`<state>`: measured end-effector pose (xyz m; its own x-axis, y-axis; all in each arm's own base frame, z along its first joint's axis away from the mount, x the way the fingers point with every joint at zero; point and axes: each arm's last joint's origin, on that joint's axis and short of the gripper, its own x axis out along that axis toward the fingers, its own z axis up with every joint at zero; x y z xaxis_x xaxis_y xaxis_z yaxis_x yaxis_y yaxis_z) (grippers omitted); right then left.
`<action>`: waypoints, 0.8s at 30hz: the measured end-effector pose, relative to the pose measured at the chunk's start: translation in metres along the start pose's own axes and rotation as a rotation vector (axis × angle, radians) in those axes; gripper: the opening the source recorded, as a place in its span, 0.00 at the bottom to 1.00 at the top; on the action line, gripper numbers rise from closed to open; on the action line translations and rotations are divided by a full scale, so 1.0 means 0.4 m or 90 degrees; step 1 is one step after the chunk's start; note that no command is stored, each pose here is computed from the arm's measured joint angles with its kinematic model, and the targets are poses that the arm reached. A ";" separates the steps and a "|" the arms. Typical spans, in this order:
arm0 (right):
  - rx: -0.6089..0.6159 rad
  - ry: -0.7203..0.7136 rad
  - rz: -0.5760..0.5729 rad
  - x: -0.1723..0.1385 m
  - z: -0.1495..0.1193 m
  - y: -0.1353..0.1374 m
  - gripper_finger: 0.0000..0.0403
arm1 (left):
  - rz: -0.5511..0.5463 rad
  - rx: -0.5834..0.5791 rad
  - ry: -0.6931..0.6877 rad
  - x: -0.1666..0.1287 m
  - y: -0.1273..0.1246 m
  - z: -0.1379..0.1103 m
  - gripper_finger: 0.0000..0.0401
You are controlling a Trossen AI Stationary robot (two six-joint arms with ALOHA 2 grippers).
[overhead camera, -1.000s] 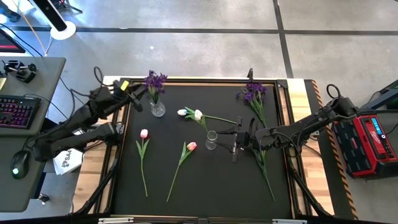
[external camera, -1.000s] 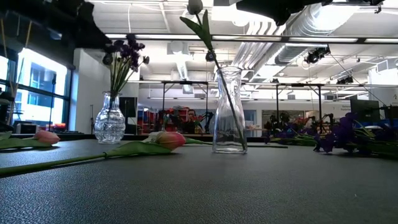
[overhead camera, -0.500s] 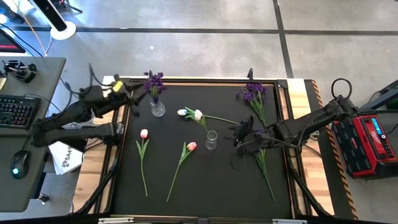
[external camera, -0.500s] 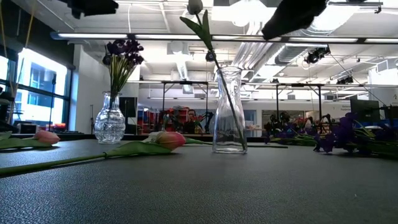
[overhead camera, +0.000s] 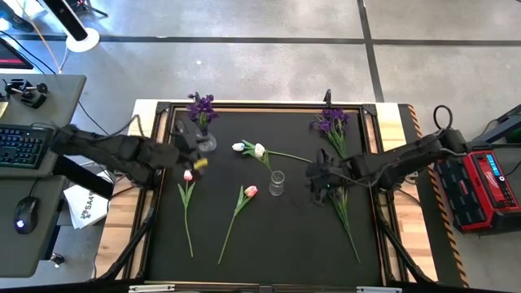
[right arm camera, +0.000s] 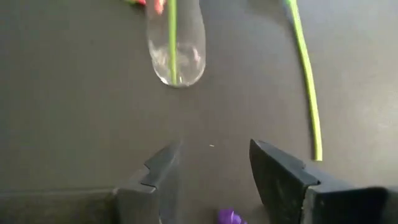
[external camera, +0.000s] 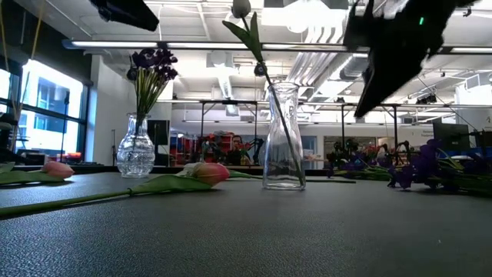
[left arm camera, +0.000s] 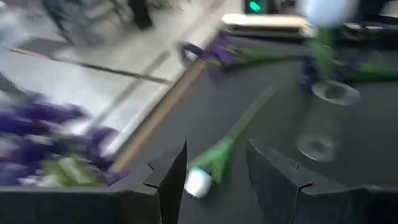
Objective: Sort flowers into vase by color
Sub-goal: Put the white tulip into the right transparent flower vase
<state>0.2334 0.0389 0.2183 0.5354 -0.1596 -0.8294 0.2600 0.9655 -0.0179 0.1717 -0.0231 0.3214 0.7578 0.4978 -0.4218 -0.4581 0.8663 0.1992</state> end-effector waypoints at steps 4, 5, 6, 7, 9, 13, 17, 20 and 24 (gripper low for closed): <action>-0.004 -0.016 0.022 0.062 -0.019 -0.066 0.37 | -0.078 0.013 0.050 -0.010 -0.071 -0.019 0.38; 0.000 -0.025 0.016 0.074 -0.021 -0.086 0.36 | -0.090 0.011 0.060 -0.013 -0.086 -0.026 0.38; 0.006 -0.036 0.008 0.084 -0.021 -0.106 0.35 | -0.099 0.006 0.070 -0.017 -0.098 -0.033 0.38; 0.018 -0.048 0.001 0.092 -0.020 -0.127 0.34 | -0.107 -0.002 0.079 -0.022 -0.109 -0.040 0.38; 0.033 -0.076 -0.006 0.103 -0.016 -0.160 0.33 | -0.117 -0.018 0.101 -0.030 -0.130 -0.055 0.38; 0.035 -0.131 -0.015 0.109 -0.001 -0.202 0.33 | -0.118 -0.035 0.149 -0.038 -0.165 -0.094 0.38; 0.009 -0.182 -0.016 0.122 0.021 -0.227 0.33 | -0.091 -0.062 0.203 -0.039 -0.198 -0.132 0.38; -0.005 -0.204 0.026 0.160 0.034 -0.237 0.33 | -0.071 -0.072 0.228 -0.036 -0.224 -0.155 0.38; -0.033 -0.167 0.026 0.229 0.034 -0.262 0.33 | -0.049 -0.055 0.240 -0.021 -0.252 -0.175 0.38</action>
<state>0.2662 -0.0796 0.1518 0.7367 -0.1615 -0.6567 0.1958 0.9804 -0.0215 0.1791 -0.1177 0.2432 0.5754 0.3675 -0.7306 -0.4560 0.8858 0.0864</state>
